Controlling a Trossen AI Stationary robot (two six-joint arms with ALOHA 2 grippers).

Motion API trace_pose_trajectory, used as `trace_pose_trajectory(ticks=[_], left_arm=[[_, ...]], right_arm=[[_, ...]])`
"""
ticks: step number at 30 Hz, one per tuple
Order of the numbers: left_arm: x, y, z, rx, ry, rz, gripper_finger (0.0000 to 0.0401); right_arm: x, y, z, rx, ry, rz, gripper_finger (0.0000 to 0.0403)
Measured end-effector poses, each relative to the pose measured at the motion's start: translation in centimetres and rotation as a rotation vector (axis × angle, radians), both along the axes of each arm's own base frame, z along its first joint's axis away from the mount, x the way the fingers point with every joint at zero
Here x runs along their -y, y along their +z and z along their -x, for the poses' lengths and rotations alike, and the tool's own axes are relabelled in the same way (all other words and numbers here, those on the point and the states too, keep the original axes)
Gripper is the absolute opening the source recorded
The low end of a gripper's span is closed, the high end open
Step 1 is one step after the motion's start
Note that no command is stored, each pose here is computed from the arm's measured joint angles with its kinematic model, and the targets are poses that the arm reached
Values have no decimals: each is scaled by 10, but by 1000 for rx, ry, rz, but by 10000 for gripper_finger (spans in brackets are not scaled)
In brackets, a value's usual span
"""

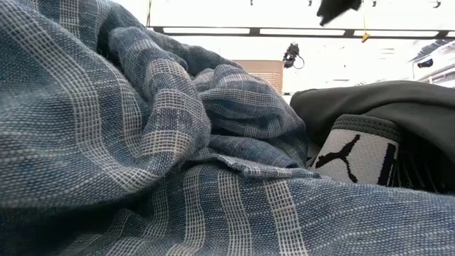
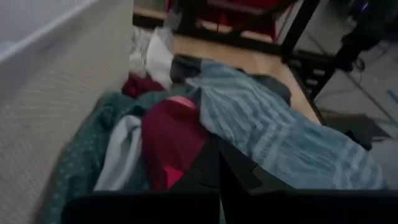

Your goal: Sort clothes

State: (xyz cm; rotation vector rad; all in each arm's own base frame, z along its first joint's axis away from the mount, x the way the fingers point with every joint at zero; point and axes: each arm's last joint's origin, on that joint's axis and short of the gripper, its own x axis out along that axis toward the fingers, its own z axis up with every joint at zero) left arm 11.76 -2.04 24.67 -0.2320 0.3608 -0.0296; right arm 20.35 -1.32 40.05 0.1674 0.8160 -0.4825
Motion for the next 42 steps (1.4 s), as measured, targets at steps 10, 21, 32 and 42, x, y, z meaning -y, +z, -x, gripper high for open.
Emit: trace_pose_trajectory(ticks=[10,21,32,42], left_arm=[[26,39,-28,-182,-12,-57,0],[43,48,-61,-174,-53,-24,7],[36,46,-69,-167,58,-2,134],[41,51,-75,-122,5,117,162]], right_arm=[[-13,-97,30,84,-53,-64,203],[-15,-171,23,272,-36,-103,203],[-16,-176,22,296,-4,-131,203],[-16,-176,21,295,9,-119,203]])
